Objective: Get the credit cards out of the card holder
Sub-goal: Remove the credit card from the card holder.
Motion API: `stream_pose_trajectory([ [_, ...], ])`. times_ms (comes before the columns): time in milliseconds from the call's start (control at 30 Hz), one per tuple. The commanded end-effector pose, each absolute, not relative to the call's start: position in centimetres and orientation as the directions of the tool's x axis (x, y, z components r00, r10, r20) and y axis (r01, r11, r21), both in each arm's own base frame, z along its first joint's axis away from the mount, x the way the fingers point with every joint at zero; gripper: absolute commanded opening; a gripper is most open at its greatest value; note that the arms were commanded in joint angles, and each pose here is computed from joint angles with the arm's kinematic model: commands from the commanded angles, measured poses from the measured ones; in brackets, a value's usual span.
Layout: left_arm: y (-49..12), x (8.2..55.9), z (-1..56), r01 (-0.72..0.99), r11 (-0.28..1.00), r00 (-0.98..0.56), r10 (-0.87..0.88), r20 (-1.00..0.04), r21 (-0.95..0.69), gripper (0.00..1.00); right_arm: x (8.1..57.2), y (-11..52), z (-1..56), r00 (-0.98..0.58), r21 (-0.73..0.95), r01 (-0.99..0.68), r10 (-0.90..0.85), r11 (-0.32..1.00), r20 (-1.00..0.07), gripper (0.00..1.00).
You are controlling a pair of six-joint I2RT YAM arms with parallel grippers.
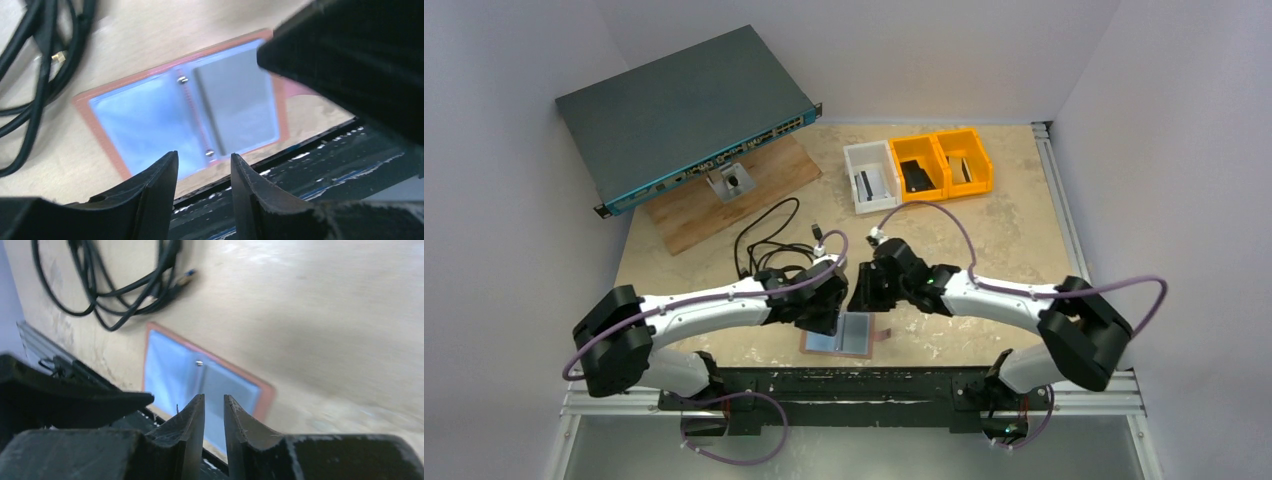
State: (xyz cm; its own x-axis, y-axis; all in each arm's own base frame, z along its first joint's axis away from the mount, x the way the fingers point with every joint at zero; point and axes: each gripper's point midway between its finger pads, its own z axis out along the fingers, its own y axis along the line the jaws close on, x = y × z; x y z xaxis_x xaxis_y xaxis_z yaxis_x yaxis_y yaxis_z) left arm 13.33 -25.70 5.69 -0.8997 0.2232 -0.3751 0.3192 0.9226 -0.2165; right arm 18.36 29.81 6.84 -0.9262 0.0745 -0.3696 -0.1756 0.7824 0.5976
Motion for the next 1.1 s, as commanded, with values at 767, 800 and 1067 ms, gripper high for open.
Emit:
stream_pose_trajectory([
  [767,-30.9,13.5,0.7,0.499,0.862,-0.802,0.498,-0.329,0.089,0.37,20.2,22.2,6.7,-0.878,0.549,0.017,0.275,0.836,-0.392,0.24],
  [800,-31.0,13.5,0.8,0.495,0.865,-0.805,0.493,-0.33,0.084,0.34,20.2,22.3,6.7,-0.88,0.55,0.011,0.269,0.835,-0.391,0.24],
  [1067,-32.0,14.9,2.8,0.454,0.889,-0.83,0.4,-0.389,-0.056,0.11,20.6,24.1,7.4,-0.892,0.583,-0.067,0.213,0.81,-0.399,0.22],
])
